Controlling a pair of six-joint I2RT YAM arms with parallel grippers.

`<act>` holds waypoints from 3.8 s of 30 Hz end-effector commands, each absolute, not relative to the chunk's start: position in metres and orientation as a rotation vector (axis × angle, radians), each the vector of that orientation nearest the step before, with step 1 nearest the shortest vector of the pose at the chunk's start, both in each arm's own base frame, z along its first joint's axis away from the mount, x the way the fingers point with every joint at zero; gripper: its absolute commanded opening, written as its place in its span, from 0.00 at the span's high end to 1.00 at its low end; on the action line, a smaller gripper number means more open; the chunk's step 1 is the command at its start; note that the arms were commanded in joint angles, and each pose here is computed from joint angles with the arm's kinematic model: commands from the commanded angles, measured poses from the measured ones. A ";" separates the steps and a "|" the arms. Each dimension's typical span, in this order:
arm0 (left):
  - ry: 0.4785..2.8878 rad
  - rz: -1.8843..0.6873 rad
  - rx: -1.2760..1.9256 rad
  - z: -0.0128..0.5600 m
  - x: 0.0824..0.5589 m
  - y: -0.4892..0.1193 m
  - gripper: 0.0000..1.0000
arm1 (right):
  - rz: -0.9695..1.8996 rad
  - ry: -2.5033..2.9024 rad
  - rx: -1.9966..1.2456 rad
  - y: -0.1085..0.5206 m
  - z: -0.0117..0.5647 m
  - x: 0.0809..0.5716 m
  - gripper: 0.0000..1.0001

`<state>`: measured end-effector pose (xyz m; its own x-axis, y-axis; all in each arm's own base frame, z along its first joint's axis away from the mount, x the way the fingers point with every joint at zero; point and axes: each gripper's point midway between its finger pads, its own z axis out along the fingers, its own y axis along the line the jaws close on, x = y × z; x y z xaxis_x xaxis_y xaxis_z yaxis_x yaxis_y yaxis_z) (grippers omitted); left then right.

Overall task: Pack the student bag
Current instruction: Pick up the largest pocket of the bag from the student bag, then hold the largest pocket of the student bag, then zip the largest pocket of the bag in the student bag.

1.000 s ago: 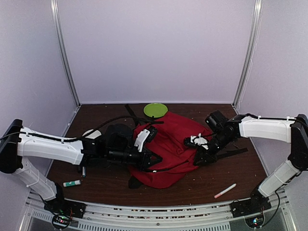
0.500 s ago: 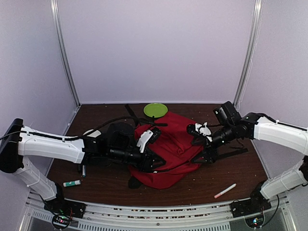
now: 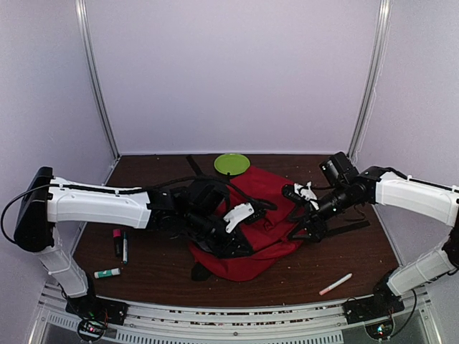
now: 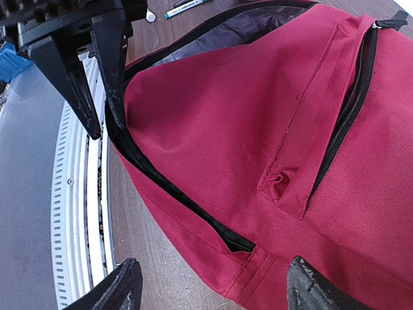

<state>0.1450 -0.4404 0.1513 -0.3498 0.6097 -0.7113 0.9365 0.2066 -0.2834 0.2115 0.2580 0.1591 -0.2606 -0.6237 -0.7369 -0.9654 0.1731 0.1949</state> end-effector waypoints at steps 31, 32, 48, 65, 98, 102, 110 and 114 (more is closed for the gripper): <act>2.008 -1.148 1.280 0.183 0.153 -0.447 1.00 | 0.975 1.957 -1.520 0.260 0.157 0.204 0.25; 2.003 -1.150 1.262 0.186 0.155 -0.445 1.00 | 0.973 1.953 -1.530 0.261 0.156 0.202 0.25; 2.037 -1.193 1.157 0.172 0.156 -0.437 1.00 | 0.805 1.561 -1.887 0.309 0.159 0.157 0.20; 2.058 -1.291 1.057 0.162 0.160 -0.438 0.99 | 0.510 1.470 -1.910 0.345 0.131 0.169 0.55; 2.058 -1.395 0.982 0.157 0.159 -0.427 1.00 | 0.452 1.497 -2.024 0.316 0.109 0.163 0.93; 2.056 -1.333 0.965 0.165 0.158 -0.410 1.00 | 0.430 1.592 -1.991 0.291 0.104 0.181 0.94; 2.149 -1.081 1.005 0.146 0.162 -0.373 1.00 | 0.247 1.737 -1.920 0.214 0.087 0.211 0.94; 2.185 -0.920 0.936 0.137 0.181 -0.354 1.00 | 0.153 1.786 -1.901 0.182 0.081 0.216 0.94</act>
<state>0.1631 -0.3838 0.1543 -0.5936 0.3385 -0.7301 0.7954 0.3849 -0.4682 0.2126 0.2358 0.1078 0.1974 -0.7909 -0.5792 -0.9579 -0.0299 -0.2856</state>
